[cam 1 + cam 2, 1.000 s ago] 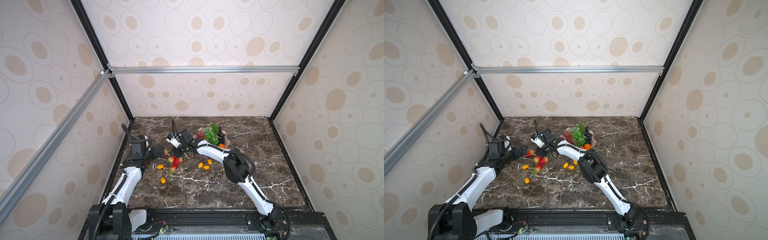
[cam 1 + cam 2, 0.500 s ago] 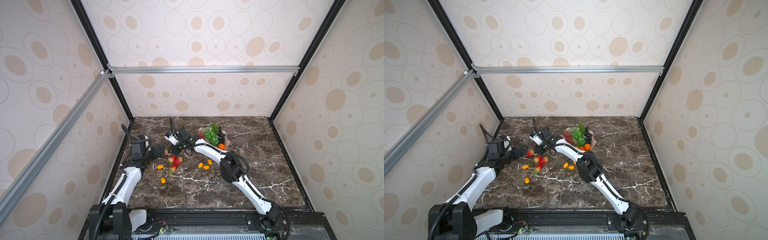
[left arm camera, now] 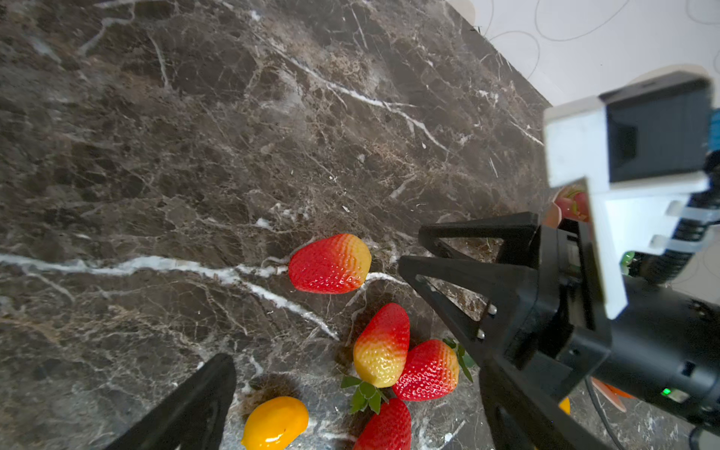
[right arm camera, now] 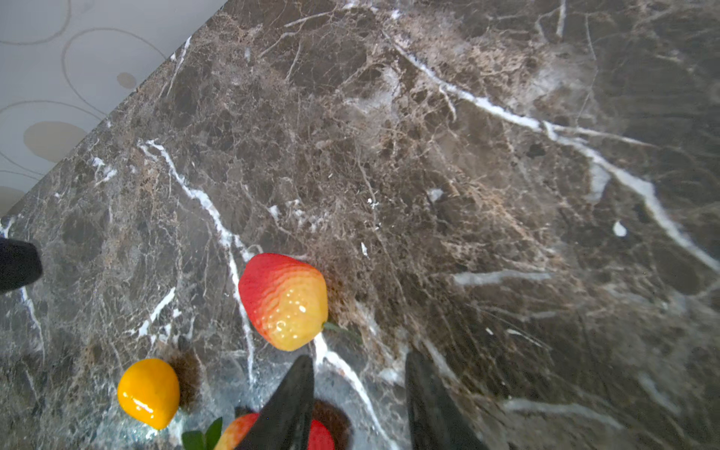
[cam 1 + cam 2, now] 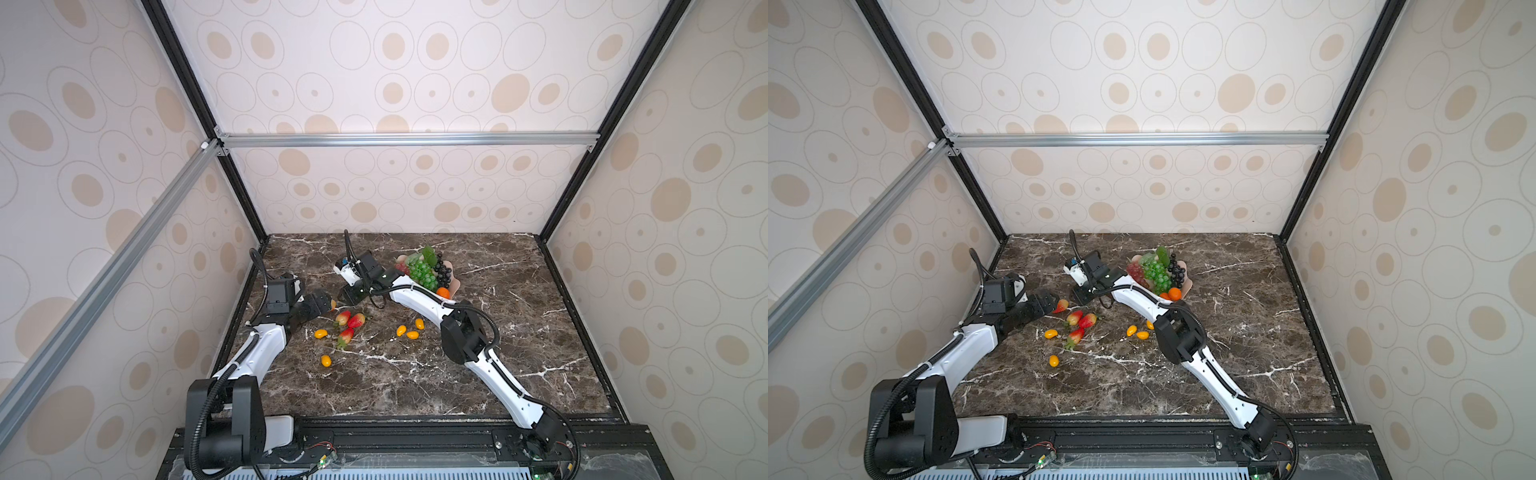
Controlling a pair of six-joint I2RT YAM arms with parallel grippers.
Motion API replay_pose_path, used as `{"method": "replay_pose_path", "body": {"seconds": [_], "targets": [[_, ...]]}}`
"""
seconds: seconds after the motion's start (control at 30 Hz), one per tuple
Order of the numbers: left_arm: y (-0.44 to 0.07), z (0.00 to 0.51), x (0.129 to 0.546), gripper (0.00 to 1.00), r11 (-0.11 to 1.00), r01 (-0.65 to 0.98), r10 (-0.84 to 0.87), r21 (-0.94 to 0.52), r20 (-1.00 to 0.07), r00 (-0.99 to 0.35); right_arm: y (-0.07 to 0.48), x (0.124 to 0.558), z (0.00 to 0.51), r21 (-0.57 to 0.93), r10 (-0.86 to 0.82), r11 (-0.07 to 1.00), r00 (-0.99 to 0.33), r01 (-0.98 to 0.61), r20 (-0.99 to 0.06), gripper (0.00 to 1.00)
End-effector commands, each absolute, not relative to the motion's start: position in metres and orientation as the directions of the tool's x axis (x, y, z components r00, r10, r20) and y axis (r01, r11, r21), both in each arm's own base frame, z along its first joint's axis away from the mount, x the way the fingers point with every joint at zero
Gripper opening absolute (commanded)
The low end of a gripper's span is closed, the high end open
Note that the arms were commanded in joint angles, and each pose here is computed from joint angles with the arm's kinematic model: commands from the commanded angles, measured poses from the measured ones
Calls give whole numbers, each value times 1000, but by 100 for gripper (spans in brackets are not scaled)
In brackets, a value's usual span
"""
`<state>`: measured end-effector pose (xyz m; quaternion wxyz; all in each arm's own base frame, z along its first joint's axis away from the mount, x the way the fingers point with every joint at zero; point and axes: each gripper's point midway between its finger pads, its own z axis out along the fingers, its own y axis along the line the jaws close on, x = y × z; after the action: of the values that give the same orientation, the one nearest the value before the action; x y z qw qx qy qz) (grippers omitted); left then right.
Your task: Place and organize the fake fruits in the fruit bowl
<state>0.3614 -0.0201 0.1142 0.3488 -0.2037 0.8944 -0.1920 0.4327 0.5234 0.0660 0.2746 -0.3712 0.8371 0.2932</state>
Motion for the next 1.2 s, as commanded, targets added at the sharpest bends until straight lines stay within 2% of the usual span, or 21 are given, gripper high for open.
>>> {"method": "replay_pose_path", "body": {"seconds": [0.0, 0.23, 1.17], "targets": [[-23, 126, 373, 98, 786, -240, -576, -570, -532, -621, 520, 439, 76, 286, -428, 582, -586, -761, -688, 44], [-34, 110, 375, 98, 718, -260, -637, -646, -458, -620, 509, 445, 86, 262, -406, 627, -595, -733, -694, 46], [-50, 67, 407, 98, 667, -302, -664, -681, -359, -656, 469, 423, 168, 212, -323, 649, -516, -731, -793, 46]]}}
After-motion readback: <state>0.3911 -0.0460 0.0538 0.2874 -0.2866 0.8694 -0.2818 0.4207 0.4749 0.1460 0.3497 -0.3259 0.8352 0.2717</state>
